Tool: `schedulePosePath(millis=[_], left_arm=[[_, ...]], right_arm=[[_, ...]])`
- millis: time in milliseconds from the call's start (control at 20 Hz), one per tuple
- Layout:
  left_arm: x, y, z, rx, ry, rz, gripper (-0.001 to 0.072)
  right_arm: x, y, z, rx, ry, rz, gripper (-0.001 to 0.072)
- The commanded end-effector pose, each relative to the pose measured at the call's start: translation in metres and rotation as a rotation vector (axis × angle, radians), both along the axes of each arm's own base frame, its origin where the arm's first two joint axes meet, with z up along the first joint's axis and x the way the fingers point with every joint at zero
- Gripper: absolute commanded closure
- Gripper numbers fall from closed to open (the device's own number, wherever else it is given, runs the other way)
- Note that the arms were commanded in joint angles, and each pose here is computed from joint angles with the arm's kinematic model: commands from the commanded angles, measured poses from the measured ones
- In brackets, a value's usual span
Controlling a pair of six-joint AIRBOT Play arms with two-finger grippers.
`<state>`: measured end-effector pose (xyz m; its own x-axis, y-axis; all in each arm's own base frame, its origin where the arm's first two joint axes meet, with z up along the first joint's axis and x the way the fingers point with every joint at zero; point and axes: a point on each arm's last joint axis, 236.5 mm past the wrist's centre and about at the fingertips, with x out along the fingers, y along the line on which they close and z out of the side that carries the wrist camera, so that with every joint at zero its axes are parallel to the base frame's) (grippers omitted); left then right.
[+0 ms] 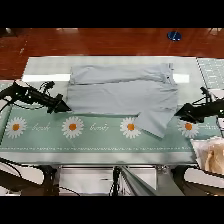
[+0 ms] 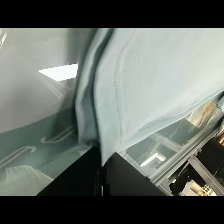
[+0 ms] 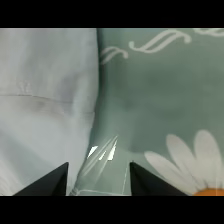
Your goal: Fold the shirts.
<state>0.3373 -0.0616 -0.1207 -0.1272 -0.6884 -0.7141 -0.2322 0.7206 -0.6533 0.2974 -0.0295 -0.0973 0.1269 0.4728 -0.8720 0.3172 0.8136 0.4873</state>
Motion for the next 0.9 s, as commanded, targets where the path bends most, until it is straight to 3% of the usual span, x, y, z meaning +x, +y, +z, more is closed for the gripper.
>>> schedulePosePath(millis=[0,50,150,200,250,300,450,650,850], left_arm=[[-0.002,-0.001,0.001,-0.006,0.002,-0.007,0.0682],[-0.002,-0.001,0.001,-0.007,0.003,-0.008,0.0682],[-0.002,-0.001,0.001,-0.007,-0.001,-0.011,0.0682],[-0.002,-0.001,0.001,-0.008,-0.003,-0.012,0.0683],[-0.002,-0.001,0.001,-0.009,-0.007,-0.016,0.0683],[-0.001,-0.001,0.002,-0.012,-0.012,-0.019,0.0682],[0.011,-0.007,0.019,-0.065,-0.092,-0.010,0.0683],[0.068,-0.006,0.102,-0.172,-0.396,0.092,0.0684],[0.109,-0.007,0.148,-0.143,-0.569,0.105,0.0684]], right_arm=[[0.019,0.018,-0.014,-0.053,-0.066,-0.007,0.0242],[0.026,0.023,-0.015,-0.065,-0.076,-0.019,0.0244],[0.033,0.029,-0.018,-0.083,-0.067,-0.067,0.0345],[0.035,0.033,-0.020,-0.084,-0.066,-0.065,0.0442],[0.034,0.036,-0.021,-0.083,-0.062,-0.055,0.0597],[0.033,0.039,-0.020,-0.074,-0.057,-0.049,0.0677],[0.040,0.038,0.012,-0.103,-0.158,0.004,0.0677],[0.092,0.014,0.117,-0.239,-0.504,-0.025,0.0679],[0.142,-0.002,0.157,-0.264,-0.635,-0.086,0.0679]])
